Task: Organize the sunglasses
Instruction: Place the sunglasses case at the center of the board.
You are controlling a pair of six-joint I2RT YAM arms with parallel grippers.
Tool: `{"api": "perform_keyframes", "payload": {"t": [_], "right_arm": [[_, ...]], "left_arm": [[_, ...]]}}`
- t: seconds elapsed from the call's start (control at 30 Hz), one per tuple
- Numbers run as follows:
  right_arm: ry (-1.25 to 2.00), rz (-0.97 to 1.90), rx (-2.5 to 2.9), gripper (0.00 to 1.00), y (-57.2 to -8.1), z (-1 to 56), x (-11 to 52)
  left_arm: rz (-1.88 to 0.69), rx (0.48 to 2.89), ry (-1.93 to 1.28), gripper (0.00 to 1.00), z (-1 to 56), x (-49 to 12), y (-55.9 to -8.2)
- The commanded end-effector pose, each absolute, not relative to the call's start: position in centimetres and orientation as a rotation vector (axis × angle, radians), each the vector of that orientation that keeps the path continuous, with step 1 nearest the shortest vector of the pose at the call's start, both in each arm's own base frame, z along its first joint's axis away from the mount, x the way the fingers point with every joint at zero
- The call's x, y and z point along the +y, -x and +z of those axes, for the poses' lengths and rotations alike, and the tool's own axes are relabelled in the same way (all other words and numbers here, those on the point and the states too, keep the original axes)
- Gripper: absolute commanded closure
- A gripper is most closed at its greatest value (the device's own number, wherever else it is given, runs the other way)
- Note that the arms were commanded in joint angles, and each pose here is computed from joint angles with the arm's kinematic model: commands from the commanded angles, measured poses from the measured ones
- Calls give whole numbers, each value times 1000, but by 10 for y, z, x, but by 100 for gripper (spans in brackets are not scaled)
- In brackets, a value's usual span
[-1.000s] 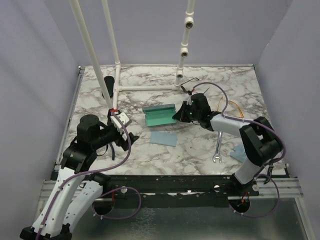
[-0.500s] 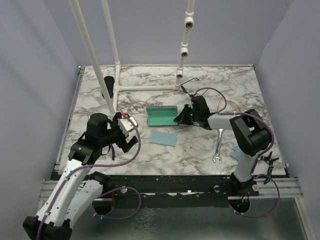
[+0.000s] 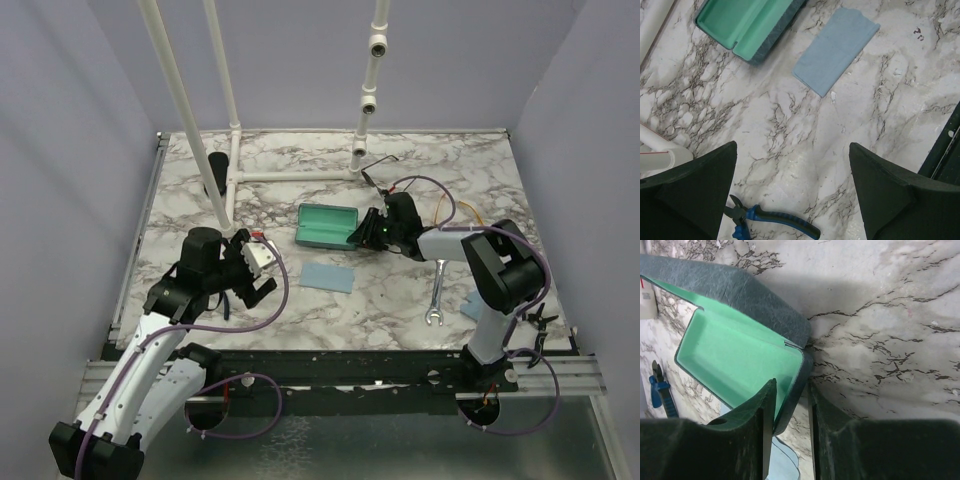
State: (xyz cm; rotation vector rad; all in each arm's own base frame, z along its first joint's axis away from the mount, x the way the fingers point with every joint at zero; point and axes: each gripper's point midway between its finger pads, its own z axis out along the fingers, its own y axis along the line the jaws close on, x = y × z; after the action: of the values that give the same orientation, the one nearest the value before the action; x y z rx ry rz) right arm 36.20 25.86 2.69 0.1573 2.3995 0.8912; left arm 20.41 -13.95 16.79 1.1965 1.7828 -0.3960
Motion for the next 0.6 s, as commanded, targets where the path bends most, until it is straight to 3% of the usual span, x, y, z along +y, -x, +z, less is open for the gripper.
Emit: {"api": "perform_keyframes", "payload": {"t": [0.0, 0.43, 0.57], "right_arm": [[-128, 838, 2420, 67, -358, 28, 250], [28, 738, 2361, 57, -367, 66, 241], [163, 730, 2321, 57, -361, 84, 240]], "left_arm": [[-412, 1776, -1235, 7, 162, -141, -201], [-434, 1776, -1271, 8, 154, -144, -198], [-394, 1782, -1298, 19, 148, -140, -202]]}}
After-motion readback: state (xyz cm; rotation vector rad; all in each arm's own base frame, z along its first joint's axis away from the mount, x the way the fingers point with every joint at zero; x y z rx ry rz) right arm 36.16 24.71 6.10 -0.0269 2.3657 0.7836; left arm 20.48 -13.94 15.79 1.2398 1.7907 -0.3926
